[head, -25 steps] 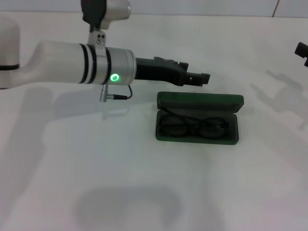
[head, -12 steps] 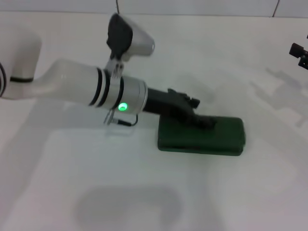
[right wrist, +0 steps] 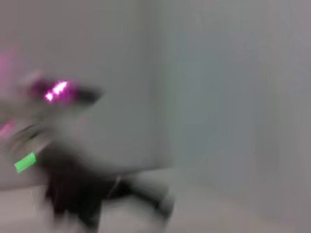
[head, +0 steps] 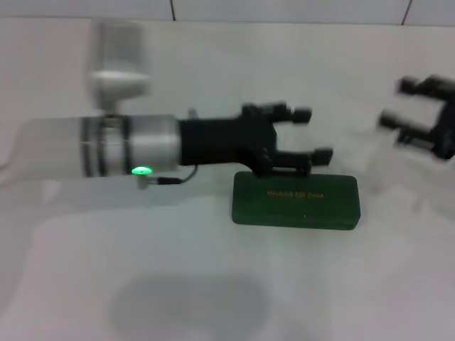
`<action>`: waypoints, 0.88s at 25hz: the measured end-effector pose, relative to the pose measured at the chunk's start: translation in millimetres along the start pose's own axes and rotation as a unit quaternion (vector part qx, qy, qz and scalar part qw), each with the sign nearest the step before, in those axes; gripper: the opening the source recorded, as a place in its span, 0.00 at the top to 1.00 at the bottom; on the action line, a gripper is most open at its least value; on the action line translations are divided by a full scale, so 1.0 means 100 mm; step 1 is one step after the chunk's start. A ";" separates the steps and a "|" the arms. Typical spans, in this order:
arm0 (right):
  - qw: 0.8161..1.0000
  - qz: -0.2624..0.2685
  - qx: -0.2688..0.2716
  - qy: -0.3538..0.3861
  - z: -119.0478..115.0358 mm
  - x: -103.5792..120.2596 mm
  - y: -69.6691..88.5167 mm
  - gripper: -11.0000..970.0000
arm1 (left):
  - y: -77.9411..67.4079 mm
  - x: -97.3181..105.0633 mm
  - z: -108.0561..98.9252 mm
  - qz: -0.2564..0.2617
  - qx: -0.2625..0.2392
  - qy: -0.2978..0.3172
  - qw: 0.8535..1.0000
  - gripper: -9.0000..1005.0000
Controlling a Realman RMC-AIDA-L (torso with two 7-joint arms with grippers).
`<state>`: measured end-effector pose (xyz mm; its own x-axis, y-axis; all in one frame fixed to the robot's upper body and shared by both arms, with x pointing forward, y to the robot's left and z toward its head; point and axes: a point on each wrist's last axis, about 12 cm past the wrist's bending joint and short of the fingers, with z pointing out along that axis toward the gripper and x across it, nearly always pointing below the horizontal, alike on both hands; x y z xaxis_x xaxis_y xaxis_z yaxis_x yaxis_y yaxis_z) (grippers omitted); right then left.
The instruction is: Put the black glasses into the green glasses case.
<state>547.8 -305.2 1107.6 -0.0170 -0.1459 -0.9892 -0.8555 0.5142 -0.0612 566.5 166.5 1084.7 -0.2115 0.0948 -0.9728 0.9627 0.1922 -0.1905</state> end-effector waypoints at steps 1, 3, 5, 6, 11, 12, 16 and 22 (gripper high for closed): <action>0.999 -0.006 -0.046 0.013 0.08 -0.02 0.07 0.33 | -0.07 -0.06 -0.12 0.017 0.025 -0.039 0.999 0.16; 0.993 -0.009 -0.115 0.028 0.23 -0.06 0.18 0.33 | -0.19 -0.10 -0.37 0.037 0.065 -0.085 0.994 0.16; 0.987 -0.006 -0.158 0.033 0.34 -0.06 0.28 0.33 | -0.31 -0.04 -0.64 0.045 0.083 -0.108 0.990 0.16; 0.984 -0.005 -0.172 0.036 0.40 -0.05 0.33 0.33 | -0.33 -0.01 -0.71 0.045 0.079 -0.111 0.990 0.16; 0.975 -0.014 -0.216 0.044 0.55 -0.01 0.49 0.29 | -0.52 0.31 -1.05 0.040 0.037 -0.092 0.994 0.16; 0.974 -0.019 -0.220 0.040 0.55 0.00 0.52 0.28 | -0.56 0.36 -1.07 0.041 0.035 -0.092 0.994 0.16; 0.976 -0.038 -0.214 -0.006 0.53 0.04 0.58 0.17 | -0.64 0.43 -1.10 0.042 0.029 -0.096 0.994 0.16; 0.978 -0.036 -0.207 -0.013 0.54 0.08 0.58 0.15 | -0.65 0.43 -1.10 0.040 0.033 -0.097 0.994 0.16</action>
<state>525.8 -230.3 1089.1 0.0602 -0.1441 -0.9877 -0.9901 0.1170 -0.0774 475.9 265.2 1069.3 -0.1030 -0.0836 -0.9912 0.9855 0.1266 -0.1131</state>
